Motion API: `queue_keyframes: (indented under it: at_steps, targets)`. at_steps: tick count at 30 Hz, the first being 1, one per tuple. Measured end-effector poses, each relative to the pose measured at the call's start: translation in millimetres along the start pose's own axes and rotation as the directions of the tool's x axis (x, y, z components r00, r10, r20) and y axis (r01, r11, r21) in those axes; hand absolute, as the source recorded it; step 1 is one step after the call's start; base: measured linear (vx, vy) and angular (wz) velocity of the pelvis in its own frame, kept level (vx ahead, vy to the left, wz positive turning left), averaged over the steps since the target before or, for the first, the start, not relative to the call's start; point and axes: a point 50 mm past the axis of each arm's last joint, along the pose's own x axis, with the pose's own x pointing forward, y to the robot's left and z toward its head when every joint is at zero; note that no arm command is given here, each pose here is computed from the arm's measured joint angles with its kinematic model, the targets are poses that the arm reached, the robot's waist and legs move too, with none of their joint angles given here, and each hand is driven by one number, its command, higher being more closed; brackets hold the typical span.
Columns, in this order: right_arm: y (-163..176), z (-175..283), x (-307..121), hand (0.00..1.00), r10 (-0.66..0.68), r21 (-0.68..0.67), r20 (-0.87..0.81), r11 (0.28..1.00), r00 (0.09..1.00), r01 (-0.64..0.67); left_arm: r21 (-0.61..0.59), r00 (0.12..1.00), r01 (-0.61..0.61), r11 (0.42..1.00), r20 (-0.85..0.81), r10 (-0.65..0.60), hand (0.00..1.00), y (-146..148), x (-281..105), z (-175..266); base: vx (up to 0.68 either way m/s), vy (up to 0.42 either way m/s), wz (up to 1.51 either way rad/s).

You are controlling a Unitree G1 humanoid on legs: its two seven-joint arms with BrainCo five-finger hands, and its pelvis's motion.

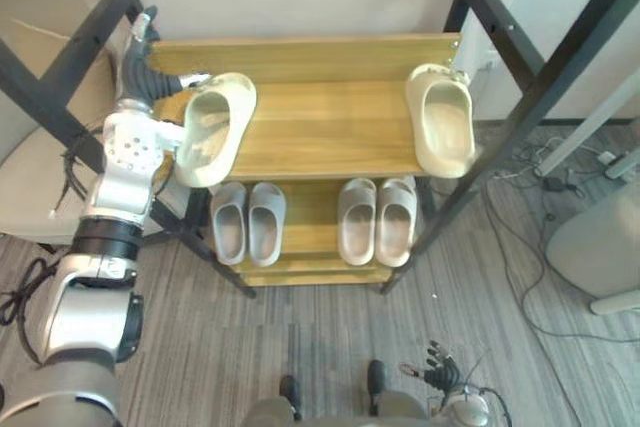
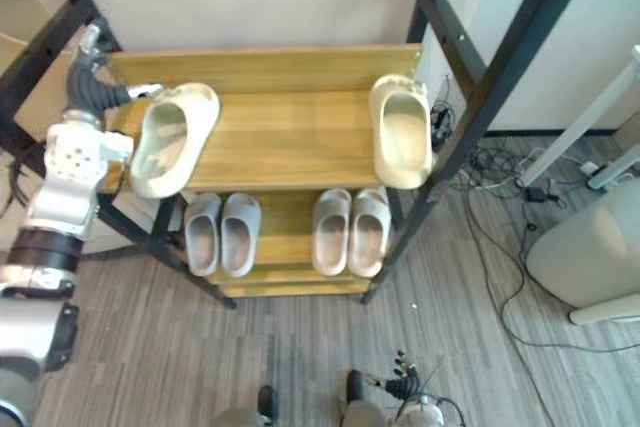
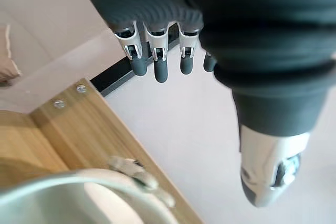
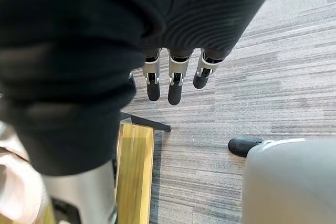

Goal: Organize the slippers on the shoe rack

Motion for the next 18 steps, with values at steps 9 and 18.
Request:
queue_keyframes:
  at_steps: [9,18]
  targets:
    - [0,2,0,0.00,0.001,0.009,0.008,1.000,1.000,-0.001,0.116,1.000,-0.006,0.993,-0.028,0.009,0.00,6,0,-8,0.00,-0.009,-0.06]
    - [1,15,2,0.00,0.001,0.014,0.070,1.000,0.998,-0.002,0.279,1.000,-0.010,0.960,-0.025,0.018,0.00,17,1,-11,-0.01,-0.006,-0.03]
